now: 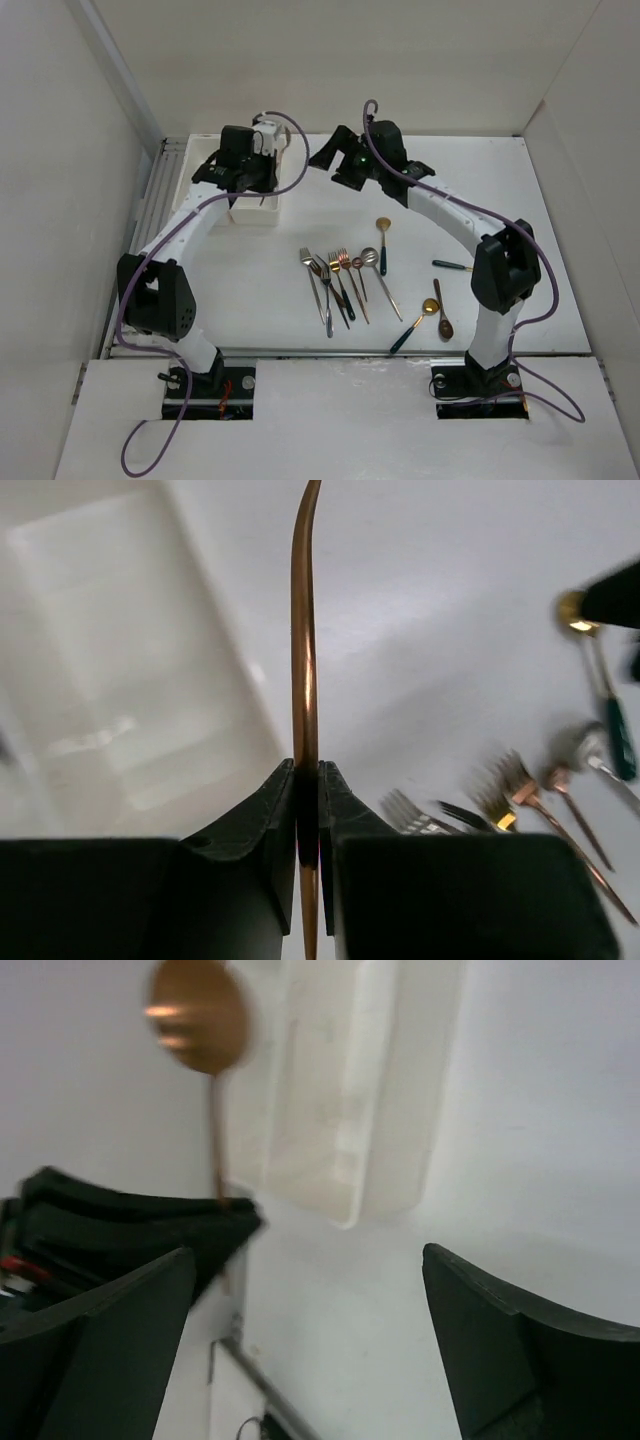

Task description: Sort the eating utensils into containers

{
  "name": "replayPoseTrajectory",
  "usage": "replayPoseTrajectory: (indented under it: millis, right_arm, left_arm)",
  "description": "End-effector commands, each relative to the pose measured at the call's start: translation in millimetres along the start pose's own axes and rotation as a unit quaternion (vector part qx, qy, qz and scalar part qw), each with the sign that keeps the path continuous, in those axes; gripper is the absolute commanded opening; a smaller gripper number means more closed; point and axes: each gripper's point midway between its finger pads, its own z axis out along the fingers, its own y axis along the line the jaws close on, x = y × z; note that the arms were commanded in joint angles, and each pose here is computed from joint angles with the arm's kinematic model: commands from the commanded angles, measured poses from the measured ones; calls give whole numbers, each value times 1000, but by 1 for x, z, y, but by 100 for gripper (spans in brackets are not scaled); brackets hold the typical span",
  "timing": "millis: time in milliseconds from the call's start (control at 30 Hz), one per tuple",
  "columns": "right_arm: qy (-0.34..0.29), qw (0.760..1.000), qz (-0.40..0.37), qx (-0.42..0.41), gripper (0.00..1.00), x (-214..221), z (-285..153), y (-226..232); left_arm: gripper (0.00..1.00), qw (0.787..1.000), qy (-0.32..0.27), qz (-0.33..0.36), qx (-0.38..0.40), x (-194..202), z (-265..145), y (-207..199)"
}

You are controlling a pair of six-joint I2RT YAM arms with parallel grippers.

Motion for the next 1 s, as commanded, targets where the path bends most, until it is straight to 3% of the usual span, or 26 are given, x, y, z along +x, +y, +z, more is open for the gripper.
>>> replayPoseTrajectory:
  millis: [0, 133, 267, 367, 433, 533, 667, 733, 833, 867, 900, 967]
  right_arm:
    - [-65, 992, -52, 94, 100, -40, -27, -33]
    - [-29, 951, -110, 286, 100, -34, -53, -119]
    - [15, 915, -128, 381, 98, -16, -65, -182]
    - [36, 909, -112, 400, 84, 1, -70, -211]
    - [37, 917, -94, 385, 75, 6, -71, -211]
    - [41, 915, -77, 394, 71, 12, -74, -229]
    - [64, 909, -77, 404, 54, 27, -71, -247]
    - [80, 906, -79, 408, 54, 35, -70, -255]
    - [90, 897, -79, 426, 54, 43, -75, -267]
    - [87, 894, -74, 433, 54, 43, -77, -269]
    - [85, 889, -77, 443, 52, 44, -80, -274]
    - [80, 888, -73, 448, 50, 43, -86, -272]
  left_arm:
    - [0, 978, -80, -30, -188, -50, -22, 90]
    - [0, 951, -90, -46, -294, -56, -23, 154]
    - [0, 929, -54, -25, -366, -44, -5, 194]
    - [0, 917, -20, -42, -396, -18, 12, 220]
    - [0, 915, -8, -51, -400, -6, 21, 230]
    - [0, 903, -12, -59, -425, 1, 20, 243]
    - [0, 893, -8, -40, -448, 10, 21, 252]
    - [1, 894, -2, -36, -448, 13, 24, 253]
    - [27, 894, 16, -30, -446, 24, 28, 253]
    - [38, 894, 16, -30, -446, 24, 27, 253]
    - [57, 894, 21, -30, -446, 28, 28, 253]
    - [77, 892, 19, -30, -451, 25, 22, 253]
